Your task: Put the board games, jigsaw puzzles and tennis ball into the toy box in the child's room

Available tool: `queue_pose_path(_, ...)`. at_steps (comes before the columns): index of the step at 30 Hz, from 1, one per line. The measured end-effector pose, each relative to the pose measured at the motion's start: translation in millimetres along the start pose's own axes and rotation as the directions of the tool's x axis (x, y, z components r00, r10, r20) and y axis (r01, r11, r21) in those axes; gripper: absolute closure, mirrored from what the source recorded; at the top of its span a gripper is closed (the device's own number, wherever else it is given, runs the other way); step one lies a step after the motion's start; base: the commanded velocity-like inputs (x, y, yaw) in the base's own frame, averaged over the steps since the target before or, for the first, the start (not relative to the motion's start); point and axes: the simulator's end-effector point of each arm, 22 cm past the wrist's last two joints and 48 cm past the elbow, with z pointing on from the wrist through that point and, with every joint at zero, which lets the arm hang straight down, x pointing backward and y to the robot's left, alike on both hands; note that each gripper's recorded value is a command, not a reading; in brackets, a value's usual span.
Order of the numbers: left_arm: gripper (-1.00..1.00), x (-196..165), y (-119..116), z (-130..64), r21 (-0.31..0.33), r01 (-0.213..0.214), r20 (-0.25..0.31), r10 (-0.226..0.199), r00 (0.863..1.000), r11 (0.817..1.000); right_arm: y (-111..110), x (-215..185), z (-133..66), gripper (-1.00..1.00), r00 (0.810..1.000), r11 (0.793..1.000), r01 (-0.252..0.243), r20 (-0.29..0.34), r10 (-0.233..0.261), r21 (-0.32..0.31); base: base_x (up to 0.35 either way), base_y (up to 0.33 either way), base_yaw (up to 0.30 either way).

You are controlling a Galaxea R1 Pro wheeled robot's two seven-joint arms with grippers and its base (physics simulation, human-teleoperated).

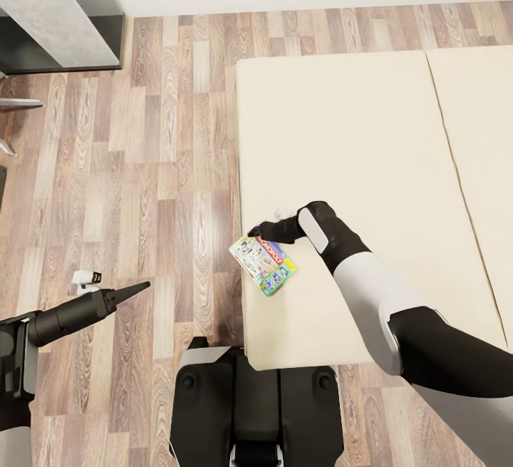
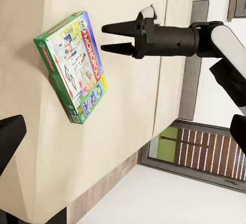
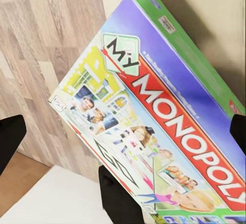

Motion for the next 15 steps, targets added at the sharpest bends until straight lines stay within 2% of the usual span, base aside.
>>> queue_pose_path(15, -1.00, -0.4, 0.6, -1.2, -0.003, -0.002, -0.002, 0.002, 1.000, 1.000, -1.9, -0.3, -0.5, -1.00, 1.000, 1.000, -0.006, 0.000, 0.006, 0.007, 0.000, 0.000, 0.000)
